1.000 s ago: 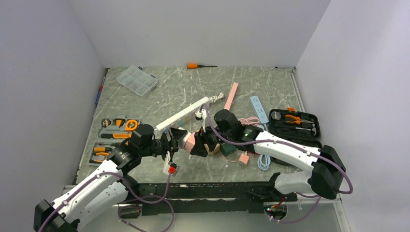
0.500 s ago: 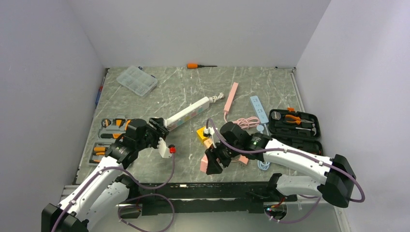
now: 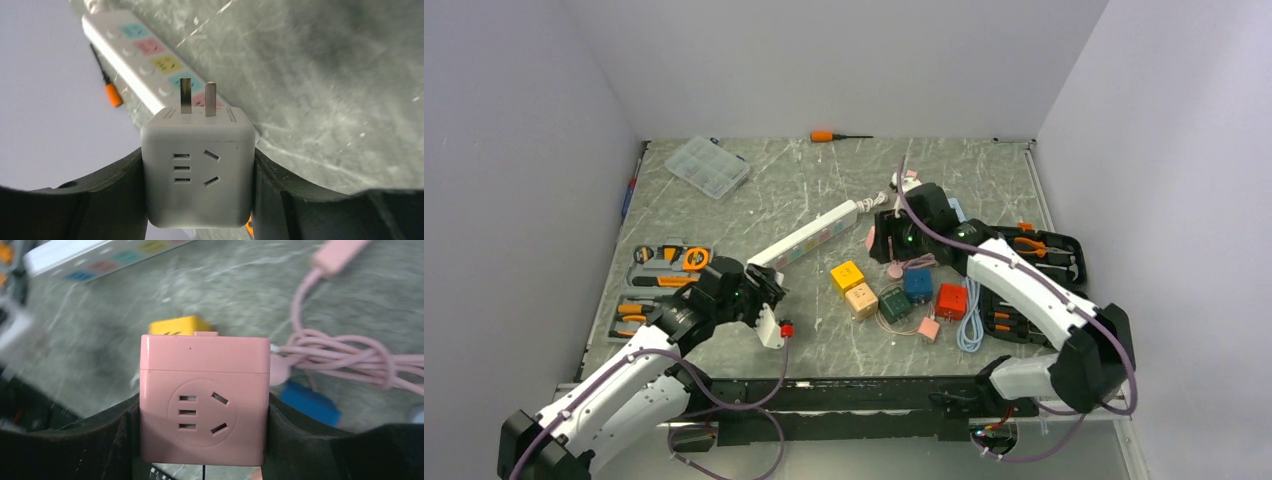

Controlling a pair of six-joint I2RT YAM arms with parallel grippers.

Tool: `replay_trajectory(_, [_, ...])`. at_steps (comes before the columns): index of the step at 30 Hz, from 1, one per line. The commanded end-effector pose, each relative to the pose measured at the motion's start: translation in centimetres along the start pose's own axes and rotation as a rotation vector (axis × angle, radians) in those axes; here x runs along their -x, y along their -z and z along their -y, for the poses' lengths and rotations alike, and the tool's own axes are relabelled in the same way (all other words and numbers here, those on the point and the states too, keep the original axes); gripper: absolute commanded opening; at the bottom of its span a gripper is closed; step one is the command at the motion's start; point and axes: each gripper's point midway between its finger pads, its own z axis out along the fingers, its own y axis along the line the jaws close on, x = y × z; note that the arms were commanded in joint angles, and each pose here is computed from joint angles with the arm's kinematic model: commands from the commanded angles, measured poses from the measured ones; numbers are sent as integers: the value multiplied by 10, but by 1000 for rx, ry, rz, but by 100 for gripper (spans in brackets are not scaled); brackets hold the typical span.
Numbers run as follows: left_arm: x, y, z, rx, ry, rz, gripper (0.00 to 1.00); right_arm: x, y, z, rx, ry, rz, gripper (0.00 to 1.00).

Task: Pull the plug off the socket
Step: Place the plug at the center of the board.

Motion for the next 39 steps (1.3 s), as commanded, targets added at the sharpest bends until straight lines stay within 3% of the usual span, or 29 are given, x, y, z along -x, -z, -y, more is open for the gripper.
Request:
replay_trajectory(1, [19,-13,13,-68,65,60,0,26,-15,58,-216,-155,59,0])
replay_trajectory(8, [54,-28,28,-218,151,129,0,7,-35,122,-448,-308,26,0])
replay_trajectory(16, [83,-49,27,-306,132,146,0,-2,-38,171,-617,-410,39,2])
replay_trajectory(21, [80,-60,26,-321,182,104,0,-5,-45,194,-673,-446,20,13])
replay_trajectory(26, [74,-66,30,-401,354,-7,0,-16,-55,209,-706,-477,-6,25])
replay_trajectory(30, [75,-66,30,-420,476,-48,0,-28,-59,214,-718,-498,-29,40])
replay_trajectory(35, [76,-62,52,-515,598,-57,8,-23,-53,214,-719,-495,-11,55])
replay_trajectory(39, [74,-60,72,-604,694,-87,18,-20,-45,215,-729,-491,6,75])
